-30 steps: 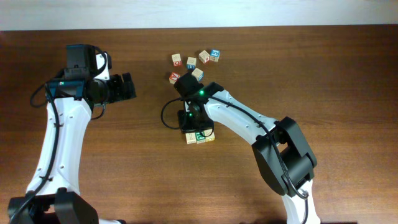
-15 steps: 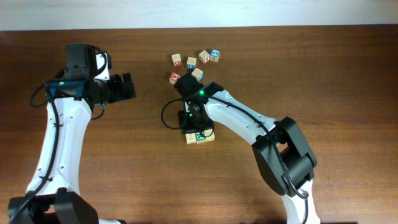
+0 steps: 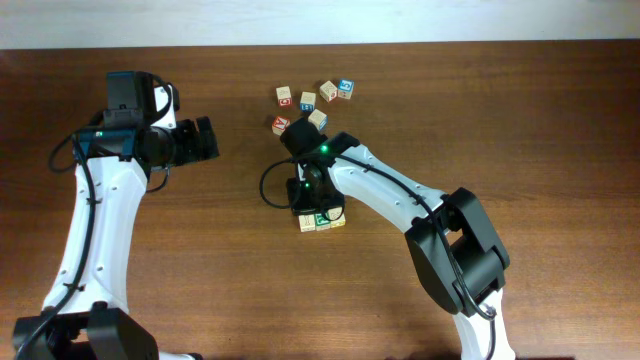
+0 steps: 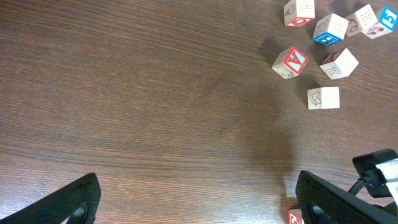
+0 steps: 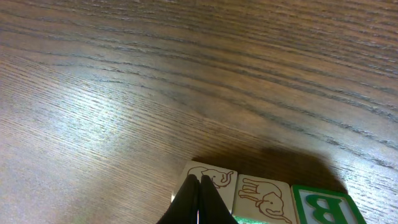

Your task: Rotate 3 blocks

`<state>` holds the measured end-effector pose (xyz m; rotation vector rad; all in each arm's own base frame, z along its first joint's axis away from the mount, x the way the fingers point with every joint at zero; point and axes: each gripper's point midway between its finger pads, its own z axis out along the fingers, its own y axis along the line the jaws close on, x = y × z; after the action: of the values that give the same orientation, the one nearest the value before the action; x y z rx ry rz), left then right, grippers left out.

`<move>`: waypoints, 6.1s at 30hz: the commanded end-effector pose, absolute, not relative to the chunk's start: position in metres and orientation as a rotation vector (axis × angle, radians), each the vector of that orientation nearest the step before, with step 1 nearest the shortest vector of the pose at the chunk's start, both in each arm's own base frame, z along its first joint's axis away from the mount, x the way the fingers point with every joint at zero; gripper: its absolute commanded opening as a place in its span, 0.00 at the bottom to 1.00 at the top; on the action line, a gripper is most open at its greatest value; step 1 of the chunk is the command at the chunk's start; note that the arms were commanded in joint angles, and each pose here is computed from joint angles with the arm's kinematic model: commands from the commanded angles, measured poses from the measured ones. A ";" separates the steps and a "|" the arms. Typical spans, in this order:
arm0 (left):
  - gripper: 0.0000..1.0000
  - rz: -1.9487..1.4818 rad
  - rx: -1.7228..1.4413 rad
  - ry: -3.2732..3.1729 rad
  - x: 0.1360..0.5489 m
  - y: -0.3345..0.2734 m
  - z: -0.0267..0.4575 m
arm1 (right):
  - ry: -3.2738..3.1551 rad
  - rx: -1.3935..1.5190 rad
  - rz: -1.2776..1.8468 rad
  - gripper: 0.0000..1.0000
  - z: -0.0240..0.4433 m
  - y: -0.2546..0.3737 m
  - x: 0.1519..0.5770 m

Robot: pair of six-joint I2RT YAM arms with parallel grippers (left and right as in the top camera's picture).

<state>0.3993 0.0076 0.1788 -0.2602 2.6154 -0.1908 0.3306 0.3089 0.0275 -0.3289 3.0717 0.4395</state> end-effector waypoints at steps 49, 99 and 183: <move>0.99 -0.186 -0.277 2.612 0.402 0.009 0.180 | 3.069 -0.513 0.168 0.04 0.028 0.326 0.294; 0.00 -0.598 -0.099 2.989 0.301 -0.123 0.088 | 3.251 -0.485 0.683 0.05 0.077 0.161 0.327; 0.00 -0.653 0.106 3.019 0.317 -0.175 0.017 | 3.218 -0.212 0.917 0.04 0.015 0.235 0.303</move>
<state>0.3106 -0.1707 0.0141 0.0366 3.0407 -0.6507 0.3108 0.2263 0.0130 -0.1620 3.2201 0.8714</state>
